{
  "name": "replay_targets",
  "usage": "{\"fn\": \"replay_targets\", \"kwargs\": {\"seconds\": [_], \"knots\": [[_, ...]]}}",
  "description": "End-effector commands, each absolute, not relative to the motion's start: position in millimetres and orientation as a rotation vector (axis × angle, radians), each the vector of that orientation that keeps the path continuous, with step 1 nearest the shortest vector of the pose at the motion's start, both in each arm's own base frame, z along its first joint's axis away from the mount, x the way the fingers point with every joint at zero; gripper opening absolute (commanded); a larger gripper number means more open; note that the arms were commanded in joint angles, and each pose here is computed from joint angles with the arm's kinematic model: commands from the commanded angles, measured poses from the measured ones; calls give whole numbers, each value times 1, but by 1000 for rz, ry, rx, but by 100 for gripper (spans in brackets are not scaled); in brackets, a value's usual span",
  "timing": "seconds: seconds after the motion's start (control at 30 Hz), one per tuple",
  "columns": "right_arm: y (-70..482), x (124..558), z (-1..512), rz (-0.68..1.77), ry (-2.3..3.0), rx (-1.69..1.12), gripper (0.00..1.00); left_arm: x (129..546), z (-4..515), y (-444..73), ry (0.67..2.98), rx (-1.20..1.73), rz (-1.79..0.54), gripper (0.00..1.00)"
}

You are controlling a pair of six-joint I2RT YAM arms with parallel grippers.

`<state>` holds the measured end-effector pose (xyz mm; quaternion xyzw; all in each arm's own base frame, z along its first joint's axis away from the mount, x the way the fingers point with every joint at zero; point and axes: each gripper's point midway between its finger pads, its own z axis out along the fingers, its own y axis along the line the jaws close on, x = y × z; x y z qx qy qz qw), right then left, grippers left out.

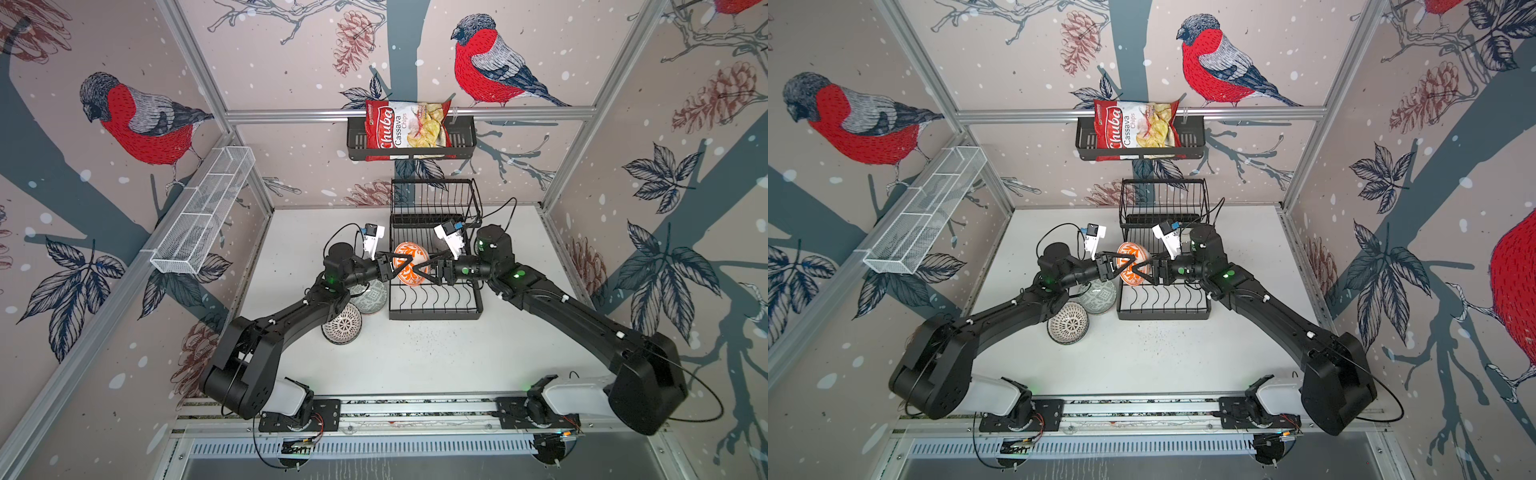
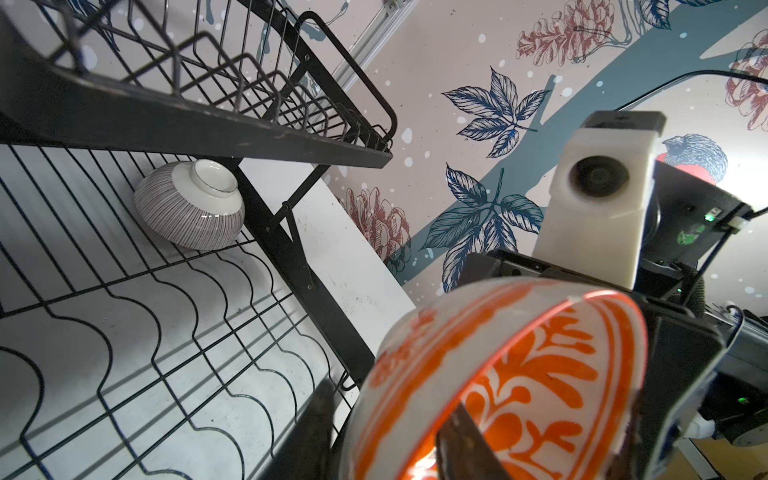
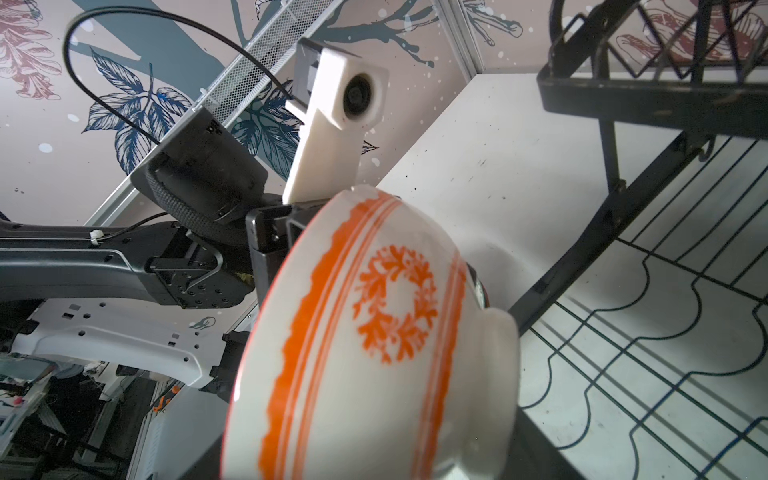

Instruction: Load the bowls into the dish rack

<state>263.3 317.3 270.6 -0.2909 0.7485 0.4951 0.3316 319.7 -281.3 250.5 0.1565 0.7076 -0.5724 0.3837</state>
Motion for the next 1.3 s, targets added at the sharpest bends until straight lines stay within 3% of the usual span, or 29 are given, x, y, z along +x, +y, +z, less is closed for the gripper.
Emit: {"fn": "replay_targets", "kwargs": {"seconds": [0.0, 0.1, 0.3, 0.73, 1.27], "knots": [[316, 271, 276, 1243, 1936, -748, 44, 322, 251, -279, 1792, 414, -1408, 59], [311, 280, 270, 1168, 1963, -717, 43, 326, 245, -275, 1826, 395, -1367, 68], [300, 298, 249, 996, 2034, -678, 43, 342, 231, -256, 1913, 282, -1221, 74], [279, 340, 195, 464, 2158, -633, 41, 356, 213, -222, 2007, 142, -980, 74], [283, 382, 185, -201, 1982, -722, 40, 352, 220, -197, 1974, 88, -843, 74]]}}
